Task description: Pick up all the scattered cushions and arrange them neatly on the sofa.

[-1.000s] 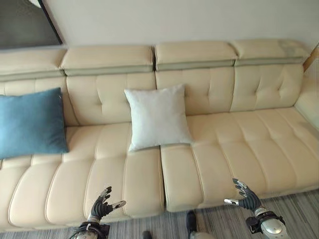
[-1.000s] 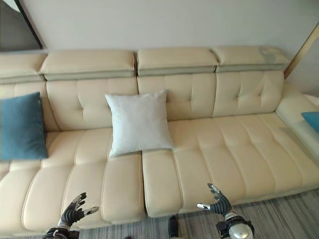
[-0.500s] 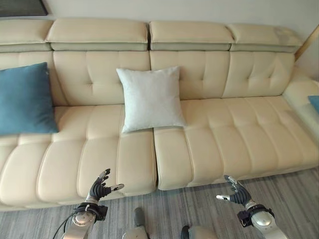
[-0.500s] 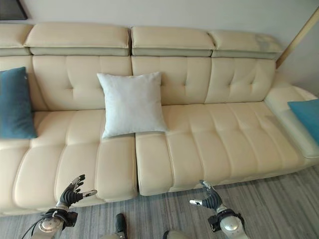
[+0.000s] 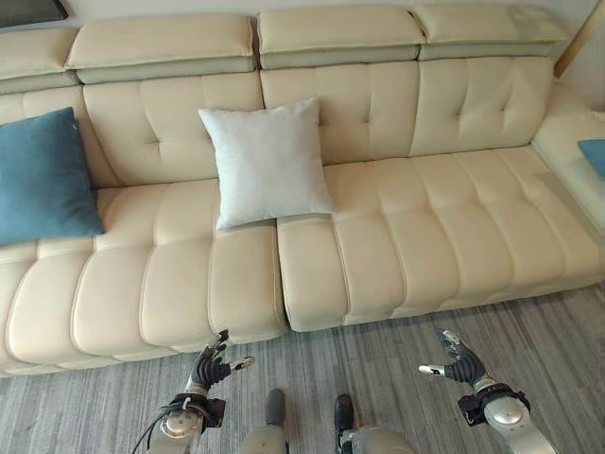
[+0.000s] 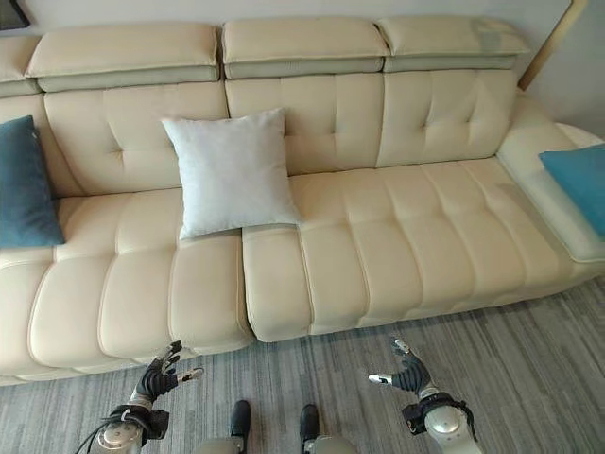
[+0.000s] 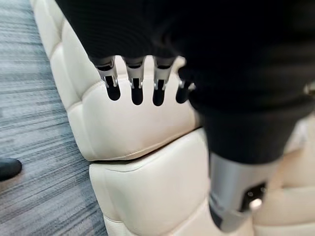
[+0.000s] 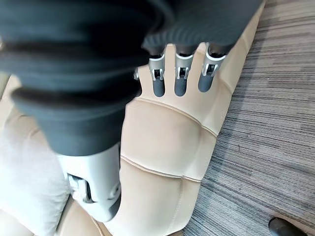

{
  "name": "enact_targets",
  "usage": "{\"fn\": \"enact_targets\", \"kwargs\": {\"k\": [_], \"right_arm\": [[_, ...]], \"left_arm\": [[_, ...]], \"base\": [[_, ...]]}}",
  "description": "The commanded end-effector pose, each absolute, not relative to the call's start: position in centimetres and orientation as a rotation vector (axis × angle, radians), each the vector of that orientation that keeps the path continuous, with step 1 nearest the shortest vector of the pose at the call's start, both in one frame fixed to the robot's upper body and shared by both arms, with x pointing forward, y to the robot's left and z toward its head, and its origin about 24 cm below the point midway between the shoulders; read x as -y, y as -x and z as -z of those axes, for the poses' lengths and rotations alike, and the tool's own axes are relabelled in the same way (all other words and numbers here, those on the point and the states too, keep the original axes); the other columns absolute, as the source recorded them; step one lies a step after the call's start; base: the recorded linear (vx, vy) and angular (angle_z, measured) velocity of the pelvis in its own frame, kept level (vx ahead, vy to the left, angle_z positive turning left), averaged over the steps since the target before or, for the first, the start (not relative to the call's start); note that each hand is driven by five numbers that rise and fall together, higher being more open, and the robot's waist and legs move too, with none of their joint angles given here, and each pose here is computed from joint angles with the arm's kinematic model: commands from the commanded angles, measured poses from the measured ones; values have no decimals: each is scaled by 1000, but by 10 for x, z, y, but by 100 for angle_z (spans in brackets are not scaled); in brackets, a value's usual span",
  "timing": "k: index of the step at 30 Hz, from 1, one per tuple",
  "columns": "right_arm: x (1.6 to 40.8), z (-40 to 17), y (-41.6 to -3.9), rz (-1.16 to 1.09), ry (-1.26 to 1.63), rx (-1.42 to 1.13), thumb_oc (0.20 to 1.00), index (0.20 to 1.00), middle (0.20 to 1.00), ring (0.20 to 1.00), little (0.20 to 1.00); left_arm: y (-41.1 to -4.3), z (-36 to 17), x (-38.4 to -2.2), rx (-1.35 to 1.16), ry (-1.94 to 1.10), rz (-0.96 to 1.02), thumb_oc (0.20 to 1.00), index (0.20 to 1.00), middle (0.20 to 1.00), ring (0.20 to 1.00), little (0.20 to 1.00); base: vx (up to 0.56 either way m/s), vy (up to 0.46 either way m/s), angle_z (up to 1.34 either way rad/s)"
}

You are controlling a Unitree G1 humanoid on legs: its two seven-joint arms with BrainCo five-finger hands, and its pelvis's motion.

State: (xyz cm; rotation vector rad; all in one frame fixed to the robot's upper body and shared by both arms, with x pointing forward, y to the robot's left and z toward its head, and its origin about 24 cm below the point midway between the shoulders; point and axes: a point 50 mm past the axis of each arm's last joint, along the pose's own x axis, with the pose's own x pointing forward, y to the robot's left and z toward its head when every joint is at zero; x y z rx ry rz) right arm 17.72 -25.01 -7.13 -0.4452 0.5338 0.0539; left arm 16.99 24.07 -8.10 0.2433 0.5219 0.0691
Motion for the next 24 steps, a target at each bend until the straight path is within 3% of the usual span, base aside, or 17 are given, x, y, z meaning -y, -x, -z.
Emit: {"fn": "enact_targets", "kwargs": {"k": [1, 7, 12, 16, 24], "right_arm": [[247, 61, -185, -35, 395, -459, 1000, 1000, 1000, 1000, 1000], [246, 62, -190, 43, 290, -455, 1000, 1000, 1000, 1000, 1000], [232, 55, -207, 38, 264, -396, 1000, 1000, 1000, 1000, 1000], [227, 55, -206, 4, 274, -398, 1000, 1000, 1000, 1000, 1000], [242, 50, -200, 7, 322, -395, 1000, 1000, 1000, 1000, 1000]], "left_arm": [[-176, 68, -249, -459, -324, -37, 1000, 1000, 1000, 1000, 1000], [-183, 64, -247, -434, -309, -44, 1000, 1000, 1000, 1000, 1000], [-192, 58, -235, -398, -275, -8, 1000, 1000, 1000, 1000, 1000], [-194, 63, -227, -422, -282, 37, 1000, 1000, 1000, 1000, 1000], [-189, 71, -200, -436, -248, 127, 1000, 1000, 1000, 1000, 1000]], "base": [[38, 99, -38], [2, 98, -62], [-25, -49, -301], [170, -346, -148], [227, -255, -49]]}}
